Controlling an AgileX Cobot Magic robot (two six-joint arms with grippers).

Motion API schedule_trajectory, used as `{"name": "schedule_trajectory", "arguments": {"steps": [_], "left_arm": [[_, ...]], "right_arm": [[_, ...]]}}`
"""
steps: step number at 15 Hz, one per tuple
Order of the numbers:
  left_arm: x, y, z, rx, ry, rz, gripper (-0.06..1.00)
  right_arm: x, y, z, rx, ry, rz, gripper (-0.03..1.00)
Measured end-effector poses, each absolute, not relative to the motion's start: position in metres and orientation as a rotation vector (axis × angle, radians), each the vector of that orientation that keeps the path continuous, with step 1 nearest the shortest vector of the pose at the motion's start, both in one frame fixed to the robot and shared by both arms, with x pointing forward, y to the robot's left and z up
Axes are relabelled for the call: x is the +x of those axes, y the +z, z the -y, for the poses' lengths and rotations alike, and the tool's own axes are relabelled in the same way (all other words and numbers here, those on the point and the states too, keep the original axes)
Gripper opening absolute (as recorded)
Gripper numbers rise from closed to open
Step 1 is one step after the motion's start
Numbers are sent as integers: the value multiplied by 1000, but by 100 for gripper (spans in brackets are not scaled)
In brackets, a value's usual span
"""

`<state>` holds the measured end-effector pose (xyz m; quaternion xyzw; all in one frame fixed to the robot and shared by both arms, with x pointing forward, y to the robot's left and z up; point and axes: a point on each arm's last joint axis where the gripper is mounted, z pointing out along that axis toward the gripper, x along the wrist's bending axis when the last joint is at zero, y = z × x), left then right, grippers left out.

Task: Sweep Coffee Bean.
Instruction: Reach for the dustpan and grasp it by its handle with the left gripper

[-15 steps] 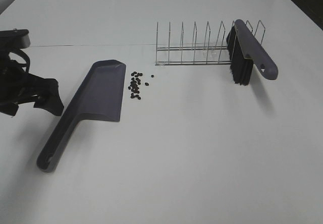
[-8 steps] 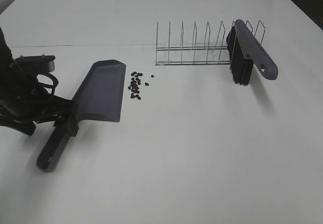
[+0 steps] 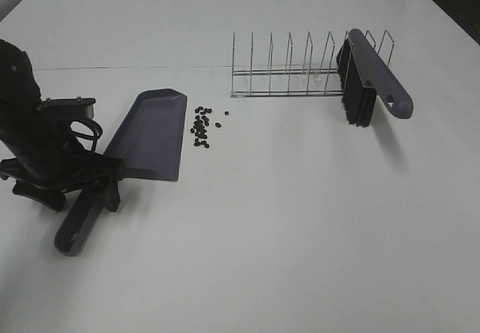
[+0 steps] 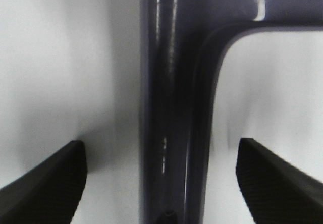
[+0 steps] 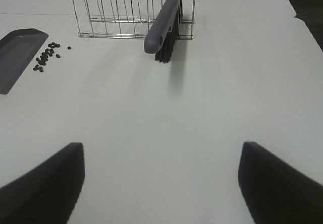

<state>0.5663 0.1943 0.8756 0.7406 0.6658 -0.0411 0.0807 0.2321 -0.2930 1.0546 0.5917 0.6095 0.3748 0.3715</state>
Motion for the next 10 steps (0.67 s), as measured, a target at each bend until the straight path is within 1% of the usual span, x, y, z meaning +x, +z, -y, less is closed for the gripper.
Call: {"name": "schedule_trajectory", "arguments": {"steps": [2,5,7,8,9,10], "left_arm": [[572,874,-193,2225,-138,-1991,70],[575,873,-191,2250,-156,-2006,69],[573,872,-187,2285,-128,-2006,69],[571,871,-182,2340,-67,-2001,69],[571,870,-180,2343,-47,-2016,66],[571,870,-181,2329,-40,-2042,60]], "right_arm": [[232,1055,293,1517,961,-1563,71],[232,1055,293,1517,961,-1563,71],[232,1055,293,1517,961,-1563,71],[232,1055,293,1517,961,-1563,71],[232,1055,293,1517,961,-1563,71],[232,1055,293,1517,961,-1563,71]]}}
